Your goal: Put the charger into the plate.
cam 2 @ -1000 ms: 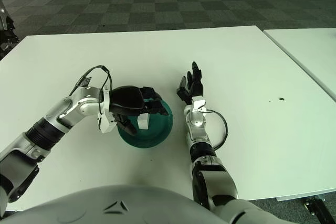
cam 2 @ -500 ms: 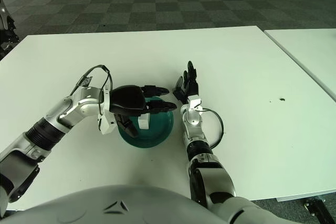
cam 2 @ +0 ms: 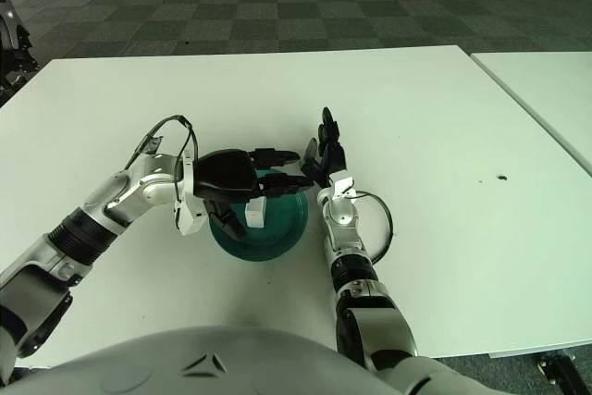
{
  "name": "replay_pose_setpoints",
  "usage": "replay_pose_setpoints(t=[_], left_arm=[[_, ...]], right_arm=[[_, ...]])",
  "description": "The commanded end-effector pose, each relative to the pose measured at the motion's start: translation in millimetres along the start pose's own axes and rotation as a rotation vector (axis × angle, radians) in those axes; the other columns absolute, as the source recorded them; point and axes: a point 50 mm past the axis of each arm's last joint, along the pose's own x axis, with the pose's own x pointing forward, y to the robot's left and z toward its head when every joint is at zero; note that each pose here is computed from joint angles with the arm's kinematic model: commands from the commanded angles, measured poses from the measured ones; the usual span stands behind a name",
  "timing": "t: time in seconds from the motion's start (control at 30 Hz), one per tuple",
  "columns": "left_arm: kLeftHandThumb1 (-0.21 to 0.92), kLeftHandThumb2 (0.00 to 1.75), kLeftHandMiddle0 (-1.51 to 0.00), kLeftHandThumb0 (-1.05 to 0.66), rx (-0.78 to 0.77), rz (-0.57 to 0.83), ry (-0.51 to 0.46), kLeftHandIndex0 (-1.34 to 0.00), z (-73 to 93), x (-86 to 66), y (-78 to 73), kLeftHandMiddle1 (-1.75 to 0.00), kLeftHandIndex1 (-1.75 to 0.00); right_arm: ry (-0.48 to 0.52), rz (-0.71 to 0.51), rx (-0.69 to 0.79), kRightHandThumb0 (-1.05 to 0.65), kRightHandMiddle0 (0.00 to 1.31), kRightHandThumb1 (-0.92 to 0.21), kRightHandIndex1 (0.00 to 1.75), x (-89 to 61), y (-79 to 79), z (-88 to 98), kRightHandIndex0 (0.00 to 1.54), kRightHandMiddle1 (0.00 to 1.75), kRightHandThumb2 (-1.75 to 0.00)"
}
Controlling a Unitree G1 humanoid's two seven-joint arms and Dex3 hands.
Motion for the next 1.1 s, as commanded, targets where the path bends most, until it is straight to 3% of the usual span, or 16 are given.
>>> replay_pose_setpoints(t=[0.0, 0.1, 0.2, 0.37, 0.43, 0.5, 0.57, 0.63, 0.8, 0.97, 1.07], left_arm=[[0.92, 0.65, 0.00, -1.05, -0.070, 0.188, 0.063, 0.00, -11.9, -10.8, 3.6, 0.00, 0.00], [0.92, 0.59, 0.00, -1.05, -0.079, 0.303, 0.105, 0.00, -20.1, -25.0, 18.8, 0.00, 0.00], [0.92, 0.56, 0.00, -1.05, -0.105, 0.424, 0.117, 0.00, -23.2, -35.2, 32.4, 0.00, 0.00], [0.92, 0.52, 0.00, -1.05, -0.218, 0.658, 0.135, 0.00, -20.4, -44.1, 28.7, 0.00, 0.00], [0.92, 0.52, 0.00, -1.05, -0.542, 0.883, 0.312, 0.00, -48.9, -41.2, 25.7, 0.00, 0.00], [0.92, 0.57, 0.00, -1.05, -0.792, 1.033, 0.422, 0.00, -71.1, -32.1, 30.0, 0.00, 0.00], [0.92, 0.63, 0.00, -1.05, -0.874, 1.207, 0.408, 0.00, -68.6, -24.5, 36.5, 0.00, 0.00], [0.92, 0.68, 0.00, -1.04, -0.911, 1.338, 0.341, 0.00, -48.6, -23.7, 29.2, 0.00, 0.00], [0.92, 0.79, 0.00, -1.02, -0.995, 1.424, 0.321, 0.00, -13.1, -47.6, -7.5, 0.00, 0.00], [0.92, 0.88, 0.00, -1.01, -1.011, 1.420, 0.334, 0.00, -16.0, -46.5, -0.2, 0.00, 0.00], [0.92, 0.90, 0.00, -1.02, -0.983, 1.403, 0.371, 0.00, -25.1, -55.7, -4.0, 0.00, 0.00]], right_arm=[[0.267, -0.017, 0.023, -0.81, 0.00, -0.92, 0.00, -65.5, -12.5, -53.9, 0.01, 0.00, -1.08], [0.377, 0.015, 0.048, -0.79, 0.00, -0.92, 0.01, -77.3, -25.3, -70.7, 0.03, 0.00, -1.06], [0.484, 0.018, 0.105, -0.80, 0.00, -0.92, 0.02, -78.5, -29.8, -82.8, 0.04, 0.00, -1.04], [0.581, -0.034, 0.139, -0.81, 0.01, -0.92, 0.02, -72.0, -30.0, -89.7, 0.06, 0.01, -0.99], [0.584, -0.049, 0.085, -0.83, 0.04, -0.92, 0.03, -71.9, -29.1, -88.7, 0.08, 0.03, -0.96], [0.585, -0.053, 0.057, -0.86, 0.02, -0.92, 0.02, -72.3, -28.6, -88.3, 0.14, 0.20, -0.94], [0.589, -0.051, 0.052, -0.88, 0.01, -0.92, 0.03, -72.1, -28.1, -88.5, 0.18, 0.30, -0.93], [0.591, -0.047, 0.052, -0.89, 0.00, -0.92, 0.03, -72.1, -27.8, -88.5, 0.20, 0.34, -0.92], [0.592, -0.039, 0.061, -0.91, 0.00, -0.92, 0.03, -72.6, -28.2, -88.2, 0.24, 0.39, -0.90], [0.597, -0.040, 0.055, -0.92, 0.00, -0.92, 0.03, -72.9, -28.6, -88.4, 0.25, 0.40, -0.89], [0.600, -0.041, 0.047, -0.92, 0.00, -0.92, 0.03, -73.3, -28.6, -88.6, 0.26, 0.41, -0.89]])
